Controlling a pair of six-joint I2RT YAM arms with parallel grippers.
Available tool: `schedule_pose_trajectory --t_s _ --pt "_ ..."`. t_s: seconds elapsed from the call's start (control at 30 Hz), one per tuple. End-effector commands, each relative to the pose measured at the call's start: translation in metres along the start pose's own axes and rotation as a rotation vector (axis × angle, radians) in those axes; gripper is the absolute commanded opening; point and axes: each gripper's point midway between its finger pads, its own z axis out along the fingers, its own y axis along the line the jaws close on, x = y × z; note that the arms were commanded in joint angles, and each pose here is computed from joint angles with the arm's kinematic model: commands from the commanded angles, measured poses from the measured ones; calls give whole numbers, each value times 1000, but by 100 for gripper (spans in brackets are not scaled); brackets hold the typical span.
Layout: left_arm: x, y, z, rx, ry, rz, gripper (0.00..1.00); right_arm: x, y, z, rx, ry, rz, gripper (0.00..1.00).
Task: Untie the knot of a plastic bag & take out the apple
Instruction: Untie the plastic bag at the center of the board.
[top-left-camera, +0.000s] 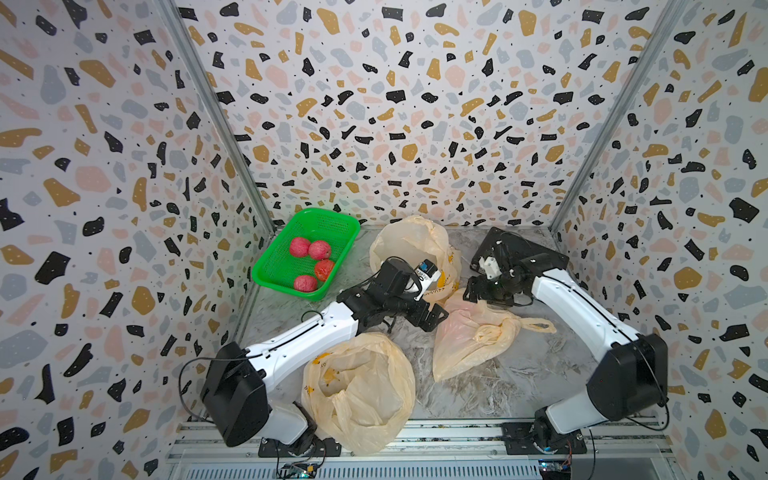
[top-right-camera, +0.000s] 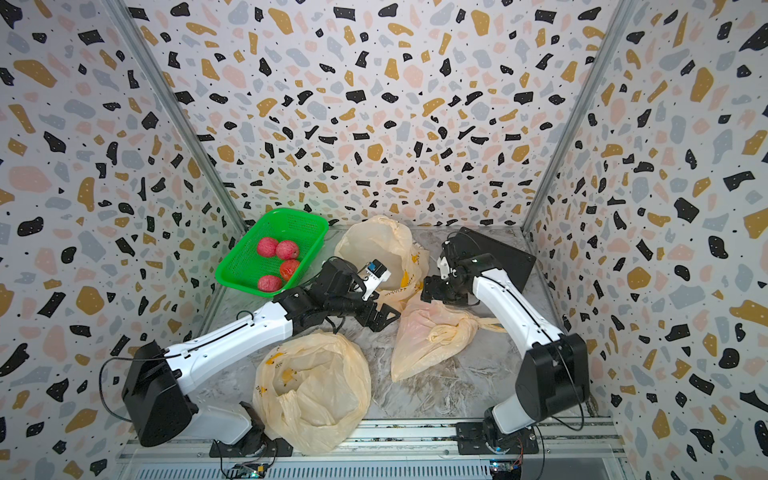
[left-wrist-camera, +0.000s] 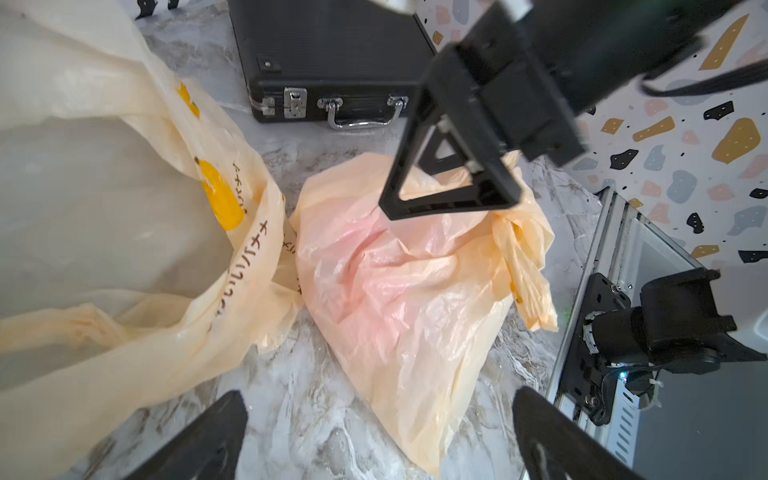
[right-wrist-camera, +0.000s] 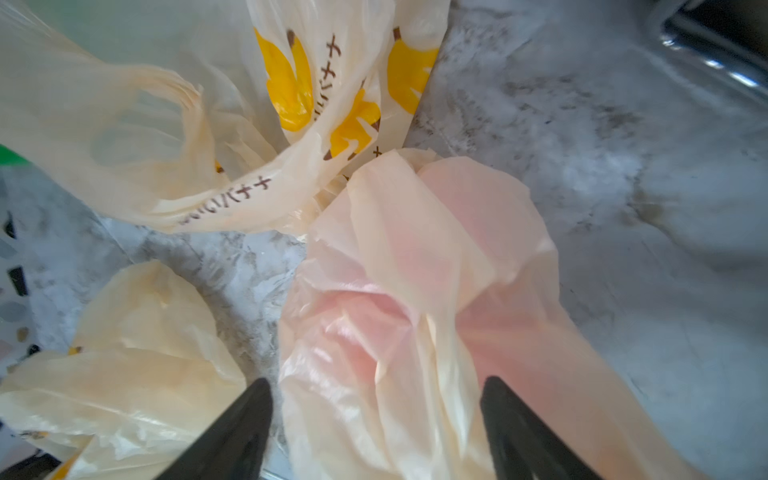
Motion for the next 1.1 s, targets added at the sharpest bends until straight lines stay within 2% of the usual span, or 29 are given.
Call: schedule_pose_trajectory --t_s 0.0,0.13,0.23,0.3,0.43,0.6,0.73,0.87,0.97,1.0,1.07 --pt "-29 -11 1 39 -36 72 99 19 -14 -41 79 -32 -33 99" --pt "-43 -22 14 92 -11 81 99 47 -27 -59 105 -34 5 100" --pt "-43 -34 31 127 46 83 99 70 -38 -63 108 -12 56 100" --pt "-39 -42 43 140 92 104 99 84 -46 -62 114 -11 95 95" --pt "-37 -50 58 161 126 105 100 101 -63 -51 142 8 170 78" --pt "-38 -54 69 173 133 108 100 99 -70 -25 81 -25 272 66" --pt "-41 -57 73 179 123 124 99 90 -70 -8 27 -49 301 58" --pt "-46 -59 75 187 122 146 99 78 -65 -2 -13 -69 276 38" --pt "-49 -58 77 183 118 175 99 75 -51 -4 -81 -55 233 10" --pt "-52 -58 76 181 113 190 99 73 -47 -7 -103 -62 210 5" --pt "-55 -58 77 181 113 212 99 70 -40 -14 -126 -56 156 1"
